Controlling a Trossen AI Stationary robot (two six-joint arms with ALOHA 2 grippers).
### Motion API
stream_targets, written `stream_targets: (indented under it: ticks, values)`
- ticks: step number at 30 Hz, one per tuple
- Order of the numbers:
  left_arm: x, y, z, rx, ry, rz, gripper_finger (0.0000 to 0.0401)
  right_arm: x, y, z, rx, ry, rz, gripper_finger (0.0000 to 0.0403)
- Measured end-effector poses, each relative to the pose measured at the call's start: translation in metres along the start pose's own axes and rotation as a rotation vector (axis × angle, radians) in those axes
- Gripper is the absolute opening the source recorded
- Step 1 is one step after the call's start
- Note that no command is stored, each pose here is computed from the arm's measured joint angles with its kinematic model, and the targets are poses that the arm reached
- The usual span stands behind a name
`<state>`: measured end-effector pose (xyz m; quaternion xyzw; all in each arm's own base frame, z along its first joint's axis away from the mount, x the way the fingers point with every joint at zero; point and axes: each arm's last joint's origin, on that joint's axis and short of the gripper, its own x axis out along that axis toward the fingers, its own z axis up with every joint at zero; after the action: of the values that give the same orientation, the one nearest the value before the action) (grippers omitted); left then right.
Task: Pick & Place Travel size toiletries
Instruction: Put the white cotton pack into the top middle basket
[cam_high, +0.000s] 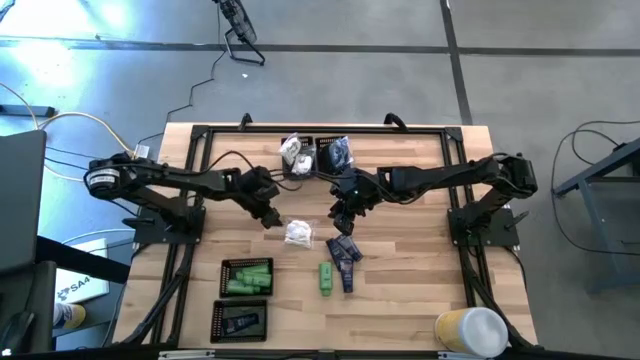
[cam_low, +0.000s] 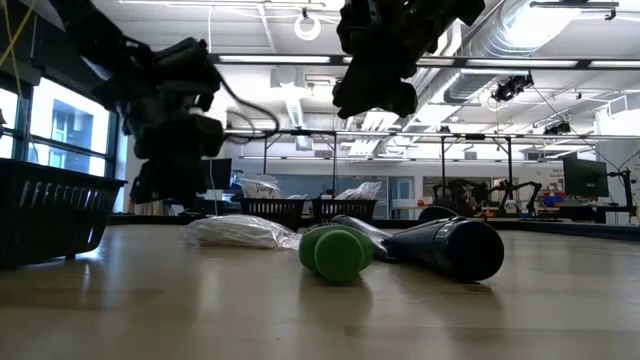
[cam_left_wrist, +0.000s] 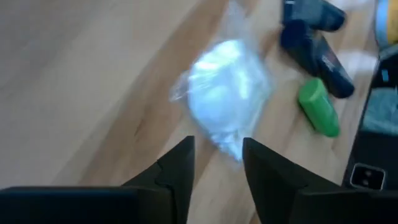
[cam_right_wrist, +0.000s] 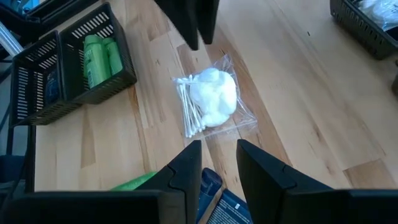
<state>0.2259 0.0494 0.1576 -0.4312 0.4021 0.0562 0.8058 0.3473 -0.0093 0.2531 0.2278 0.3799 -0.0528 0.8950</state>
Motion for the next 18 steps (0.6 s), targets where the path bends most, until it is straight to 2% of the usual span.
stream_targets:
  ticks: [6,10,18]
  values:
    - [0.001,0.020,-0.006,-0.081,-0.047,0.036,0.0112,-0.001,-0.008,0.004,0.017,-0.010,-0.015,0.0094]
    - [-0.001,0.020,0.001,-0.055,-0.090,-0.051,0.0111,-0.001,-0.010,0.005,0.028,-0.013,-0.018,0.0094]
    - [0.003,0.028,0.002,-0.043,-0.069,-0.038,0.0111,-0.001,-0.010,0.005,0.027,-0.018,-0.013,0.0094]
